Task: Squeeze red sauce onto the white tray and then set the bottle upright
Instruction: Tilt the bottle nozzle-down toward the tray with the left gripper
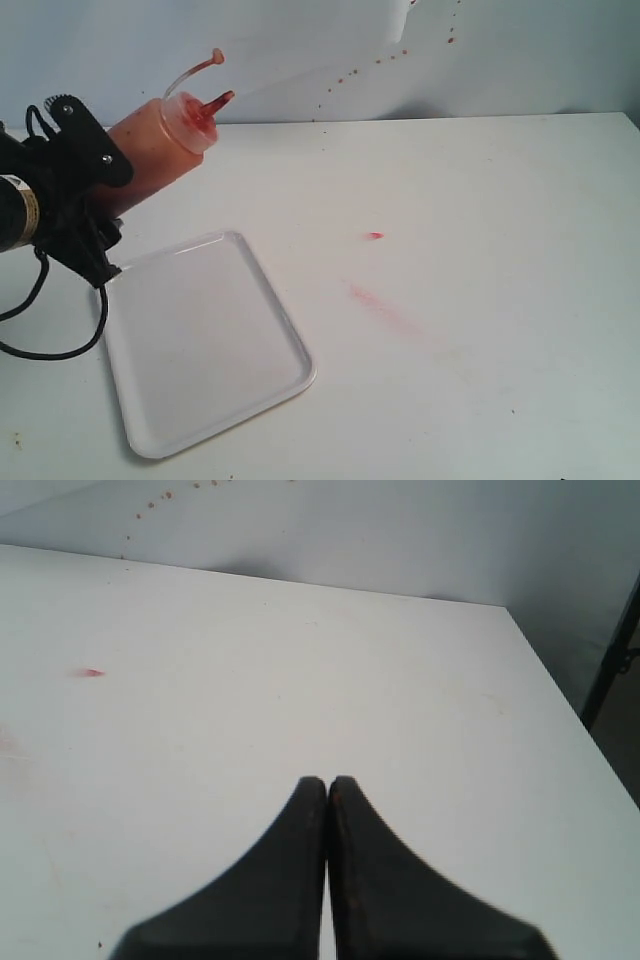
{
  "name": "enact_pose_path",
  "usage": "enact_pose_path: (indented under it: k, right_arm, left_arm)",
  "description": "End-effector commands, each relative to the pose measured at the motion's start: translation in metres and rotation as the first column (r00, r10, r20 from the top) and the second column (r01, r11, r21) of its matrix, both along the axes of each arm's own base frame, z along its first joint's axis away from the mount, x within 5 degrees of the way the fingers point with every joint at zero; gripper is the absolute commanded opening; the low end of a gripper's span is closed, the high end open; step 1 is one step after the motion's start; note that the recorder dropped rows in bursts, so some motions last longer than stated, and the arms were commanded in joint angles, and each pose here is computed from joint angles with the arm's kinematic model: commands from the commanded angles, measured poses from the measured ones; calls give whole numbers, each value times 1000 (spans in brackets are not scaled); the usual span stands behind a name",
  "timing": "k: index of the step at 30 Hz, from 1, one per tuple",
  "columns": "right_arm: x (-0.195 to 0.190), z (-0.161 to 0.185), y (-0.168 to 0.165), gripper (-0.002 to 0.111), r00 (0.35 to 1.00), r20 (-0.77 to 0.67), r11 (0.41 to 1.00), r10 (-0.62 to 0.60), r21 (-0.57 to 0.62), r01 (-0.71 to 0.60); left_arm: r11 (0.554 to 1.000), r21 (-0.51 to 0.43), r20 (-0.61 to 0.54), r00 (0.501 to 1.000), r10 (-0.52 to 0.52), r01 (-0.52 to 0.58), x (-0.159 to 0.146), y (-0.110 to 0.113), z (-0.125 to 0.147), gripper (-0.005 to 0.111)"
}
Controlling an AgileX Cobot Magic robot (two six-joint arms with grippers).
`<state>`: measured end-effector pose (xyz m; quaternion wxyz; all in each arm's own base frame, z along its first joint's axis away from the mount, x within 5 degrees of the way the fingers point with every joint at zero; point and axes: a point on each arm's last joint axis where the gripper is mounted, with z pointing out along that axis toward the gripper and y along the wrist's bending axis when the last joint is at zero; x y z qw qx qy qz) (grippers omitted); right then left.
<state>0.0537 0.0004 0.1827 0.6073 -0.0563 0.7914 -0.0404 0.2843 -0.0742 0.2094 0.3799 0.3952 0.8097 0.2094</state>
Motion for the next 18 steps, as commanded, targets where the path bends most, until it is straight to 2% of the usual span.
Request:
enact_pose_path:
  k: [1,4,7,9,15,18]
  right_arm:
    - [0,-1,0,0,1000,4,1000,-1,5,1]
    - [0,-1,0,0,1000,4,1000,-1,5,1]
    - [0,-1,0,0,1000,4,1000,-1,5,1]
    - [0,-1,0,0,1000,4,1000,-1,5,1]
    - [0,-1,0,0,1000,4,1000,-1,5,1]
    - [0,-1,0,0,1000,4,1000,-1,5,1]
  left_arm:
    - [996,88,19,1000,7,-9,0,6,6,0]
    - [996,94,26,1000,-8,6,-1,6,8,0]
    - [989,144,32,999,-37,32,-2,7,12,0]
    - [986,164,46,999,-21,13,-4,10,17,0]
    - [955,295,53,998,-40,23,-18,22,28,0]
    - [962,270,80,994,-73,49,-29,23,35,0]
